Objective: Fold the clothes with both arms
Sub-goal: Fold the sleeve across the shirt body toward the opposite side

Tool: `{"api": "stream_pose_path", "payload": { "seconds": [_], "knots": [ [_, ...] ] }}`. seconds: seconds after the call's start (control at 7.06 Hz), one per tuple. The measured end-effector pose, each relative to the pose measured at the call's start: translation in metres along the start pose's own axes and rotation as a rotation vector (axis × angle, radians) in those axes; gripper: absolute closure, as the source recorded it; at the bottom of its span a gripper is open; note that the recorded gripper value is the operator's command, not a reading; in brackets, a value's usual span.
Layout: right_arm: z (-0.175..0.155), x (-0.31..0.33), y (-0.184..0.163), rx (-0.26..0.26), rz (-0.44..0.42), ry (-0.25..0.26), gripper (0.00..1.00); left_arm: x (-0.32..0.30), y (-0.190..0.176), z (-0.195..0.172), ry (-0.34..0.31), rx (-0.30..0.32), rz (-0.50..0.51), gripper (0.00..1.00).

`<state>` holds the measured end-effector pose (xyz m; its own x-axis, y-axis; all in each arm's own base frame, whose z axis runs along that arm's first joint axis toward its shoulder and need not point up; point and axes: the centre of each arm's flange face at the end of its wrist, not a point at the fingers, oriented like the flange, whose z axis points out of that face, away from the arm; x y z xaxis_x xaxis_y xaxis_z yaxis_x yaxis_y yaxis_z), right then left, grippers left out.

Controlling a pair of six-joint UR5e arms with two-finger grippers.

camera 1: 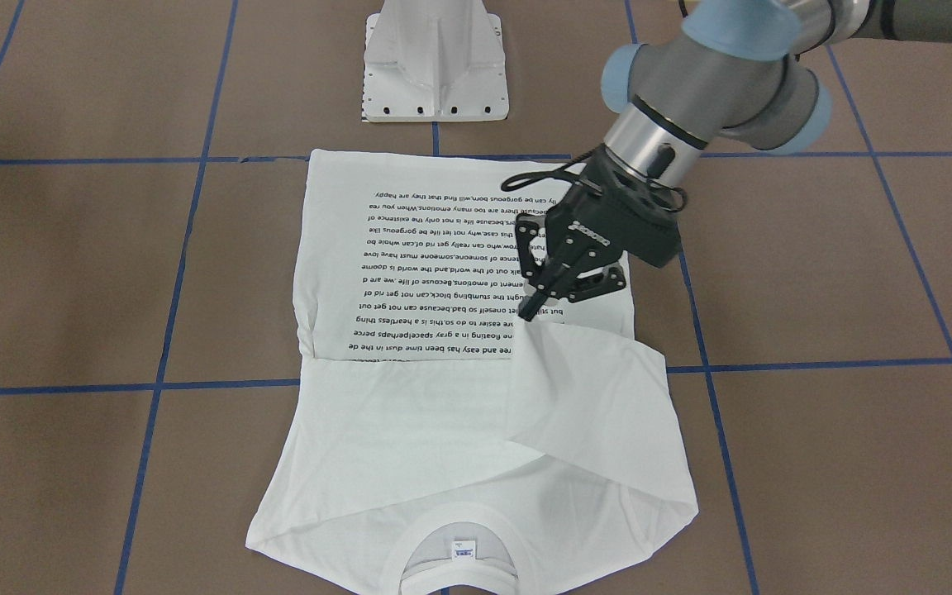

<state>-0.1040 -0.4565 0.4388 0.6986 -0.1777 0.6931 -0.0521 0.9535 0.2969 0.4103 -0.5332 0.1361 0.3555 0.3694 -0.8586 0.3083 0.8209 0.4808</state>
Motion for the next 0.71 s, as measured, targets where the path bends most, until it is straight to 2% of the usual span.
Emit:
{"api": "stream_pose_path", "payload": {
  "seconds": [0.28, 0.43, 0.57, 0.71],
  "knots": [
    [0.000, 0.001, 0.000, 0.001, 0.002, 0.000, 0.00, 0.063, 0.042, 0.029, 0.045, -0.003, -0.014, 1.00],
    [-0.001, 0.001, 0.000, 0.002, 0.004, 0.000, 0.00, 0.081, 0.065, 0.044, 0.045, -0.007, -0.010, 1.00],
    [0.000, 0.001, 0.000, 0.001, 0.006, 0.001, 0.00, 0.094, 0.090, 0.060, 0.038, -0.016, -0.004, 0.40],
    [0.000, 0.001, 0.000, 0.001, 0.007, 0.001, 0.00, 0.103, 0.111, 0.072, 0.035, -0.034, 0.001, 0.01]
  ]
}}
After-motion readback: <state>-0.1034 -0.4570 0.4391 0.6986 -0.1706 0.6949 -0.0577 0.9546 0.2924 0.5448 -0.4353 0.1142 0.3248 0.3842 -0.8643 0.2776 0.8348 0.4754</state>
